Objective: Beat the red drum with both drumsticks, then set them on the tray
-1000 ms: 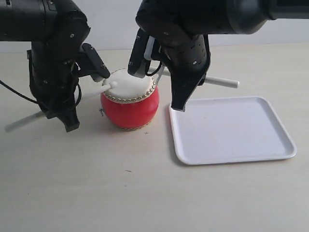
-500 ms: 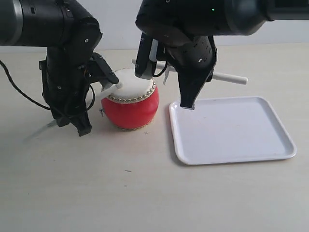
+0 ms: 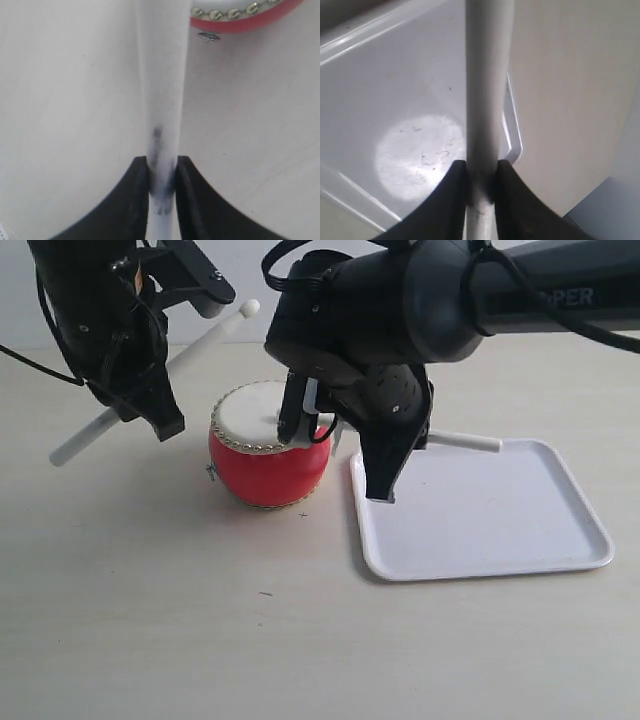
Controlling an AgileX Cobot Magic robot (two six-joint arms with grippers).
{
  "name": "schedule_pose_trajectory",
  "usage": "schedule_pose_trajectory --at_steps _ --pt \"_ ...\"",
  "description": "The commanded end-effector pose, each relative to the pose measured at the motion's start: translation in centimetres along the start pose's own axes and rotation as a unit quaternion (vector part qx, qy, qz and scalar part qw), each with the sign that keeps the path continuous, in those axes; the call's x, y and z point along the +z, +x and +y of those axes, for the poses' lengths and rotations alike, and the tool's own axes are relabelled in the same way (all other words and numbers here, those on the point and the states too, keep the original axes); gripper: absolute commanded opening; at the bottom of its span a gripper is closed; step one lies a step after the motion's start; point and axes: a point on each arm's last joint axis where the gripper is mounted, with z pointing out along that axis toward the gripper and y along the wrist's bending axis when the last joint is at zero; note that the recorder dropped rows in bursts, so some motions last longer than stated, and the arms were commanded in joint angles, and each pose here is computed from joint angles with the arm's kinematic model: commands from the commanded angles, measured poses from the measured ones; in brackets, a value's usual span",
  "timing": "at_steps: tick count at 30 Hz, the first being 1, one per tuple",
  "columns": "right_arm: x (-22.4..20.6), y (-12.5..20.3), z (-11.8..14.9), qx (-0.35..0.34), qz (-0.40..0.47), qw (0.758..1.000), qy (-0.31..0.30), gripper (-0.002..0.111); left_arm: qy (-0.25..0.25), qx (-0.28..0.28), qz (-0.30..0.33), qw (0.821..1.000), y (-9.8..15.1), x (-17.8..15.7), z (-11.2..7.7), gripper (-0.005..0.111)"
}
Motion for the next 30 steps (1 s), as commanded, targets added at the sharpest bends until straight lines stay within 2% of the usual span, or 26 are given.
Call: schedule_pose_trajectory --at_steps 1,7,14,19,23,30 --pt "-2.5 1.4 -2.1 0.03 -0.025 0.998 0.048 0.0 0.009 0.002 0.021 1.0 -0.5 1.6 -0.6 0.0" --pt "-5.0 3.1 -3.3 0.062 -0.055 0.995 0.057 0.0 0.047 0.011 0.069 0.996 -1.4 5.5 -2.2 0.0" --pt "-4.5 2.7 -2.7 0.065 -0.054 0.996 0.03 0.0 0.059 0.034 0.111 0.991 -1.6 8.8 -3.0 0.0" --pt "-3.3 1.9 -2.1 0.053 -0.04 0.997 0.024 0.0 0.031 0.032 0.102 0.994 -1.4 7.8 -2.2 0.0" --pt "-1.7 0.8 -1.1 0.037 -0.019 0.999 0.016 0.0 -0.002 0.021 0.079 0.997 -1.0 5.7 -1.1 0.0" --pt "1.3 -0.8 0.8 0.003 0.014 1.0 -0.009 0.0 -0.019 -0.006 0.031 0.999 0.0 1.8 0.0 0.0"
